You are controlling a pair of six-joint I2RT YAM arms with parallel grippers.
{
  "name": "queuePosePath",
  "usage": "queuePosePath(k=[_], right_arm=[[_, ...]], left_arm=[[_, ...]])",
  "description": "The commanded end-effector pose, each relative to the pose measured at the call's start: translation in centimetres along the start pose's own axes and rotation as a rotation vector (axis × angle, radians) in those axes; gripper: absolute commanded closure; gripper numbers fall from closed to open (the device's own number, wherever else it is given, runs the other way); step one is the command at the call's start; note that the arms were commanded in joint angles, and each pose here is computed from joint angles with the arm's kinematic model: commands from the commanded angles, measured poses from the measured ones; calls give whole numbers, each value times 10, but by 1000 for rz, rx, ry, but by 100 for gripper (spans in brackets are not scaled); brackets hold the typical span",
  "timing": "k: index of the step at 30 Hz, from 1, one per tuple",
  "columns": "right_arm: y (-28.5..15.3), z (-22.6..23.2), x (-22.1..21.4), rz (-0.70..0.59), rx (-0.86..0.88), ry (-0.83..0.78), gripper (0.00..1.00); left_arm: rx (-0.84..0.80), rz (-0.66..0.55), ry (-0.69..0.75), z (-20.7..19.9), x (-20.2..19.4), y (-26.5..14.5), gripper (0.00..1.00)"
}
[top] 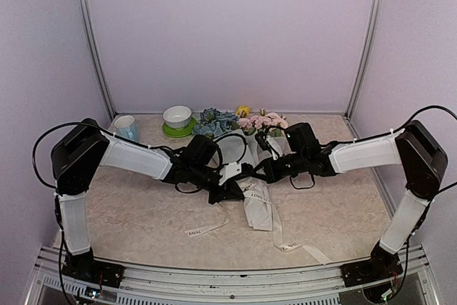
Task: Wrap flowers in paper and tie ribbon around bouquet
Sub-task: Cross the half-tied ribbon over the folded bouquet.
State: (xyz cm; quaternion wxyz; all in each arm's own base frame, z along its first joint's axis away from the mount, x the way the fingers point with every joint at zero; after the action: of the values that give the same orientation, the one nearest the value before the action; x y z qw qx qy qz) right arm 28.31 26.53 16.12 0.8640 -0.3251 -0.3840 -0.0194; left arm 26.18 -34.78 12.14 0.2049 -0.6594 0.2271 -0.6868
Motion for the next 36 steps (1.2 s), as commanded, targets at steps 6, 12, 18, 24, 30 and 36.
queuePosePath(k=[6,12,18,24,30,36], right_arm=[[-2,3,7,-16,23,-9,100],[-2,6,8,-11,43,-14,100],[-20,2,30,-16,-29,-26,72],[-21,-21,43,107,-134,-8,81],[-9,-37,36,225,-166,24,93],[-1,-39,29,285,-84,14,100]], left_arm=[[4,-189,-91,17,18,-34,99],[31,-108,-157,29,13,-19,100],[78,-16,-152,33,11,-4,100],[94,55,-132,31,10,4,100],[97,71,-120,28,12,7,100],[93,82,-134,30,12,12,99]])
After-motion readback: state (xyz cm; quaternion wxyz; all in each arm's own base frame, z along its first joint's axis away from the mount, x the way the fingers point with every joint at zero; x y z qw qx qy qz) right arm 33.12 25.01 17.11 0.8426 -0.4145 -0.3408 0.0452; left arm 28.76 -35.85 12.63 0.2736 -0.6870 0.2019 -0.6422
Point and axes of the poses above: each gripper's point midway between its finger pads, its own y axis out along the fingers, its own z axis along the line the jaws close on, x = y × z, the point moved 10 cm from there along -y, back along the fingers, and after that the axes turned 3 degrees about y, right-handed, at the moved point
